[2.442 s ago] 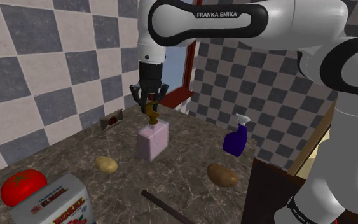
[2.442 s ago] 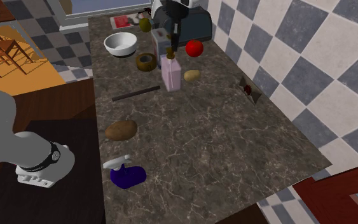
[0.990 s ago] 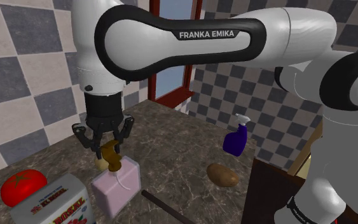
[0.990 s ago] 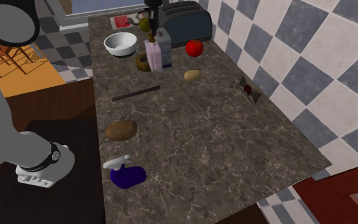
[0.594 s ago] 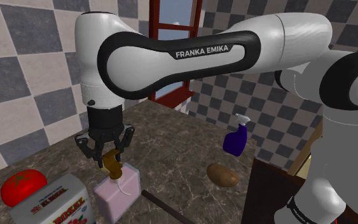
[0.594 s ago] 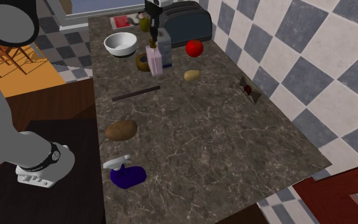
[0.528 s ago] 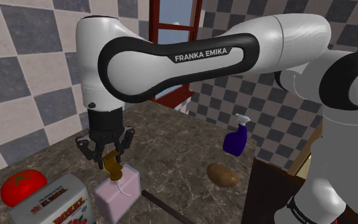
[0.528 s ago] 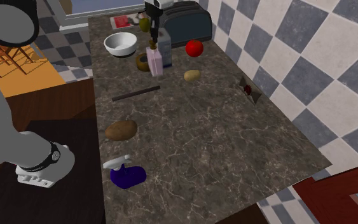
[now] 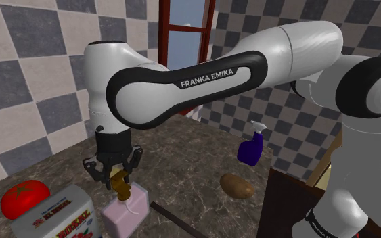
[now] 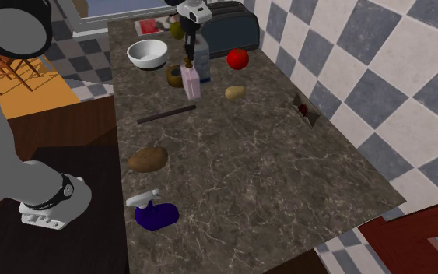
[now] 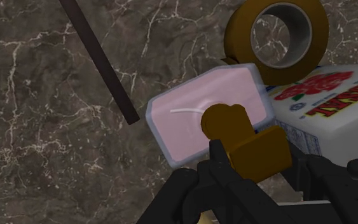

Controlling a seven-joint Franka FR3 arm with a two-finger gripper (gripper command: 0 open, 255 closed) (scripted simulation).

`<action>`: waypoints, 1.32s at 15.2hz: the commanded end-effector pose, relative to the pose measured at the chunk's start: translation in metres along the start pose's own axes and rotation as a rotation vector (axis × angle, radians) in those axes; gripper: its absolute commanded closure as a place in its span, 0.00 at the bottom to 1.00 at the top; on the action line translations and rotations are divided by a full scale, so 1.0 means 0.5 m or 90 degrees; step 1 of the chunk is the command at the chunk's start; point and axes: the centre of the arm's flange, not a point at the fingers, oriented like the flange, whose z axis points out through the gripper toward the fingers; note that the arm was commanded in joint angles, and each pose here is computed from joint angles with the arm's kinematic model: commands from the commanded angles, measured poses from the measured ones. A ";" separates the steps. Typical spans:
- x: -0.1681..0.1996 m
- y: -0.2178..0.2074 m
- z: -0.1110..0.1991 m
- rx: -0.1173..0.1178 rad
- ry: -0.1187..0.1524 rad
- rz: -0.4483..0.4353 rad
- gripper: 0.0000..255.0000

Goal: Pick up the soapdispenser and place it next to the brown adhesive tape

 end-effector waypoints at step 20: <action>0.000 0.003 -0.096 0.001 0.000 0.000 0.00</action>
